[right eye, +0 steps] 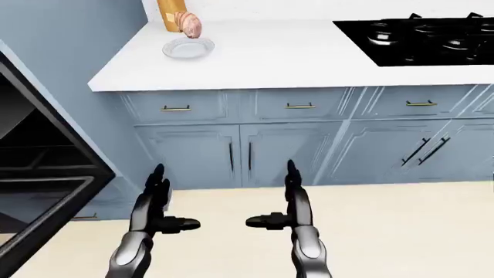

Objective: Place the steak on the top rack of the oven.

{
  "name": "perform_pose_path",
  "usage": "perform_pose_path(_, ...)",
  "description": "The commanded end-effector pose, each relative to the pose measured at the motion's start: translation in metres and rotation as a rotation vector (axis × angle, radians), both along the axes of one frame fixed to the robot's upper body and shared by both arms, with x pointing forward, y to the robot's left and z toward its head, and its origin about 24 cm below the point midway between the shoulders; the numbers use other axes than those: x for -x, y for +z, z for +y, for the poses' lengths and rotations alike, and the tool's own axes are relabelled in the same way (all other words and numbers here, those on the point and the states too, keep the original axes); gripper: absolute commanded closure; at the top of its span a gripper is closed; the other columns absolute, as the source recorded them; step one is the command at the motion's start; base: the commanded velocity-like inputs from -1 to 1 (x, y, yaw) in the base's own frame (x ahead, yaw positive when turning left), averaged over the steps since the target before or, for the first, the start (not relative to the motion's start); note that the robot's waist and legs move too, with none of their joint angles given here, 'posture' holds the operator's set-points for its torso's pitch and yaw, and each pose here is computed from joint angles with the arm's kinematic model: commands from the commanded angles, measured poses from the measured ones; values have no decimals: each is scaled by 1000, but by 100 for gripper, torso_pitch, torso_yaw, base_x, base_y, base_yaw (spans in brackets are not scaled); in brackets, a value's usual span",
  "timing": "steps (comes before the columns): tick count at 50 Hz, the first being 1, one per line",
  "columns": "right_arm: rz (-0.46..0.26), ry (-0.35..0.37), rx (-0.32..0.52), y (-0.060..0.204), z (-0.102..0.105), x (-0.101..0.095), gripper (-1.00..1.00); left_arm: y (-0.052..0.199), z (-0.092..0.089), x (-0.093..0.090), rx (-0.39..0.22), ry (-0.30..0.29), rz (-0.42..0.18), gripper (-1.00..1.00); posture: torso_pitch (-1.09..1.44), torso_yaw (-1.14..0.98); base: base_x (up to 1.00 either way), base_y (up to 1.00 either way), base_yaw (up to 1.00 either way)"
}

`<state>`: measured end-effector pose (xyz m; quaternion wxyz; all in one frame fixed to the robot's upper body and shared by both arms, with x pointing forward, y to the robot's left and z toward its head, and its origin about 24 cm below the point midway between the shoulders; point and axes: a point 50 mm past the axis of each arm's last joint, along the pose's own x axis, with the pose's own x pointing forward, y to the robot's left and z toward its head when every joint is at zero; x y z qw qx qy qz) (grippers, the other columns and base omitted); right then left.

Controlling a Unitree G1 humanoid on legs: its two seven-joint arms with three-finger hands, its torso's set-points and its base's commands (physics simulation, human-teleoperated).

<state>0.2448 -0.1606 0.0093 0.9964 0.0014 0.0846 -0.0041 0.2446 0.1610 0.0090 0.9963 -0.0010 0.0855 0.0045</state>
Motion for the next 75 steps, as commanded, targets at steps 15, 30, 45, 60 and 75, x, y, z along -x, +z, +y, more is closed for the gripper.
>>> perform_pose_path(15,-195,4,32,38,-1,-5,-100,30,0,-8,12,8,-184,-100,0,0,0,0,0)
perform_pose_path(30,-235,-7,40,71,-1,-21,-100,50,9,-29,6,56,-202,-100,0,0,0,0,0)
perform_pose_path(45,-261,2,55,120,-11,-41,-100,105,23,-56,-9,105,-274,-100,0,0,0,0,0)
perform_pose_path(60,-300,20,65,188,-7,-68,-100,175,35,-86,-16,98,-331,-100,0,0,0,0,0)
perform_pose_path(75,-357,9,55,233,-15,-75,-100,229,32,-88,-1,54,-382,-100,0,0,0,0,0)
